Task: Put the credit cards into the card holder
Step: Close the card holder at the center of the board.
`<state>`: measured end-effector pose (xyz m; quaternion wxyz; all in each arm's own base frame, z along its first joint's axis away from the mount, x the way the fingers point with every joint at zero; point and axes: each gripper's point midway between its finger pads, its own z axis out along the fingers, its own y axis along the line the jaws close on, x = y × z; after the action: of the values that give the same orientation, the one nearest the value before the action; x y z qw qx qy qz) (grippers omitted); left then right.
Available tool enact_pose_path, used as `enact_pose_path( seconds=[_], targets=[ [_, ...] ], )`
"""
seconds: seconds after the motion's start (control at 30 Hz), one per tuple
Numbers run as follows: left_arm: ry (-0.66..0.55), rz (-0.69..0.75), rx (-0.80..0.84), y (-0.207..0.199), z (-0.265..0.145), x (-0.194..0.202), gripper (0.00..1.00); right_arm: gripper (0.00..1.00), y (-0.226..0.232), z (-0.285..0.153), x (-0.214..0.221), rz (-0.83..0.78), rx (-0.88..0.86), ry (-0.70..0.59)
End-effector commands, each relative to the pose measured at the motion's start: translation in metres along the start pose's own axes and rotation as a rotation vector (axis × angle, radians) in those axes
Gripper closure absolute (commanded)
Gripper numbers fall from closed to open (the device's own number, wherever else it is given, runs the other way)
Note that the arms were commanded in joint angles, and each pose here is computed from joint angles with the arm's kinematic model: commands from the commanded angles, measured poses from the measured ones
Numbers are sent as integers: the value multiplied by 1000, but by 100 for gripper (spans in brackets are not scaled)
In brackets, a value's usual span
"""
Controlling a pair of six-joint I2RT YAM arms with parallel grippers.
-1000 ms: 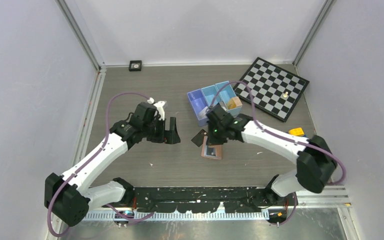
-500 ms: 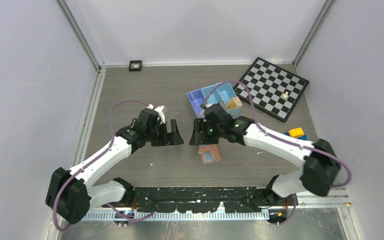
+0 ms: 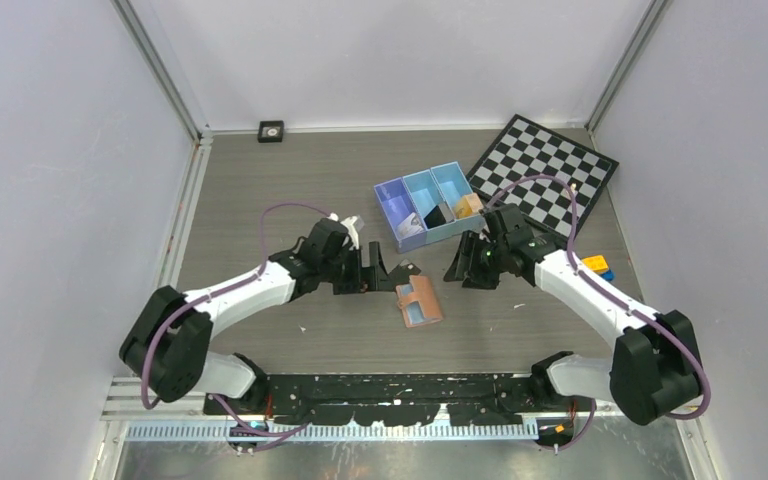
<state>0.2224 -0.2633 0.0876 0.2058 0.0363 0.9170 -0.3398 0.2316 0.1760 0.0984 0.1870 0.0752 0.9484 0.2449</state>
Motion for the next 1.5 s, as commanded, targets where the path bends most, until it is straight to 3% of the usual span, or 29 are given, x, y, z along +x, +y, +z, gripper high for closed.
enact_pose_path(
  seconds=[0.0, 0.2, 0.53, 0.8, 1.23, 1.47],
  targets=[
    [-65, 27, 119, -36, 10, -28, 16, 46, 13, 9, 5, 6, -142, 61],
    [-18, 50, 132, -43, 33, -24, 24, 50, 16, 30, 9, 58, -212, 109],
    [49, 128, 81, -35, 63, -10, 28, 50, 4, 54, 15, 95, -218, 160],
    [115, 149, 27, -14, 68, 11, 57, 50, 0, 74, 23, 138, -241, 216],
    [174, 122, -54, 20, 74, 39, 86, 53, 15, 99, 39, 200, -328, 278],
    [186, 84, -75, 33, 75, 52, 96, 54, 30, 115, 53, 210, -347, 305]
  ],
)
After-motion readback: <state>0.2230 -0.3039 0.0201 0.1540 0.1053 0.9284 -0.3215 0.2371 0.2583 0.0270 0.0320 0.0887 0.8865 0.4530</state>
